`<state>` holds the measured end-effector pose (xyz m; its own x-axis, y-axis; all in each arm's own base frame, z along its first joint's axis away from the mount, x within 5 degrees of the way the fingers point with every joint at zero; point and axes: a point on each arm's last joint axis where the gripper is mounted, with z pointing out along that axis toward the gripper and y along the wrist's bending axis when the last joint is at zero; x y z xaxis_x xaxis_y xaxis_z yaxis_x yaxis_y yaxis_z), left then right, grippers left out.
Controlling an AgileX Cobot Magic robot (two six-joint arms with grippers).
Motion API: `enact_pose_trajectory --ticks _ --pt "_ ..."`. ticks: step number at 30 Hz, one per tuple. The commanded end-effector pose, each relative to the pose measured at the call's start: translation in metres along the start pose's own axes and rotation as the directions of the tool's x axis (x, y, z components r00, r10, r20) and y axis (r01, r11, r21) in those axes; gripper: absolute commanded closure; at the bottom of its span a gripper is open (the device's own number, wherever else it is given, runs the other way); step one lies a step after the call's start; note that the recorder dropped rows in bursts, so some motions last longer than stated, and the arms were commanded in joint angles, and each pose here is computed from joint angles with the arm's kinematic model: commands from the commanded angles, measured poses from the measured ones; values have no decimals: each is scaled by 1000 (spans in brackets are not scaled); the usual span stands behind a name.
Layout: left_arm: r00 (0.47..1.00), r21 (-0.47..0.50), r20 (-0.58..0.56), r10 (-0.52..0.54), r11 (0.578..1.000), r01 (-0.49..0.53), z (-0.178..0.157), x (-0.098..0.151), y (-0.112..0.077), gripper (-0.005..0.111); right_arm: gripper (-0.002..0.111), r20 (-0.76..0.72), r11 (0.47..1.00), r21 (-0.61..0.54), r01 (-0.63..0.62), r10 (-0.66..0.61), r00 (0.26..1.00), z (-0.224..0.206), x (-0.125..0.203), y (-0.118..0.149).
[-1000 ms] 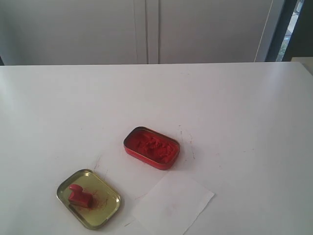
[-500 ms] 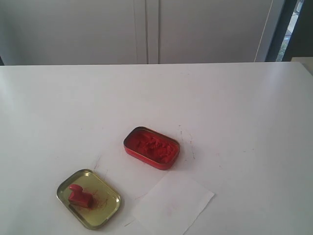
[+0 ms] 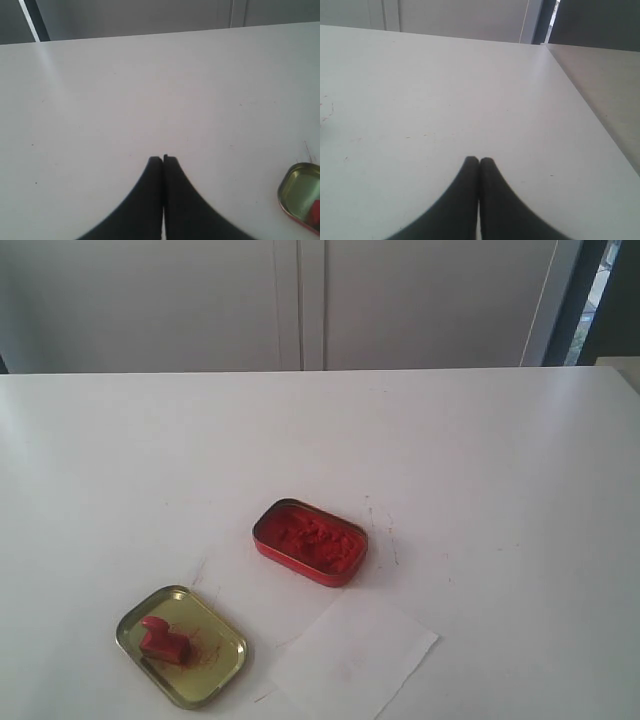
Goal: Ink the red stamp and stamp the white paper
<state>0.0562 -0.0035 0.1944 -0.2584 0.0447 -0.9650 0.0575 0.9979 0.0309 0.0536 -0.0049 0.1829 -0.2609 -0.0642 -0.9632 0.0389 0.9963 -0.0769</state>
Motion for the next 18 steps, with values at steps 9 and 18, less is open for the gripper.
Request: enact_pose_trajectory --ticks 9,18 --pt "1000 -1 -19 -3 1000 3 3 -54 2 107 108 9 1000 0 8 -8 1000 0 0 0" --pt "981 30 -182 64 998 -60 9 -96 3 107 108 9 1000 0 8 -8 1000 0 0 0"
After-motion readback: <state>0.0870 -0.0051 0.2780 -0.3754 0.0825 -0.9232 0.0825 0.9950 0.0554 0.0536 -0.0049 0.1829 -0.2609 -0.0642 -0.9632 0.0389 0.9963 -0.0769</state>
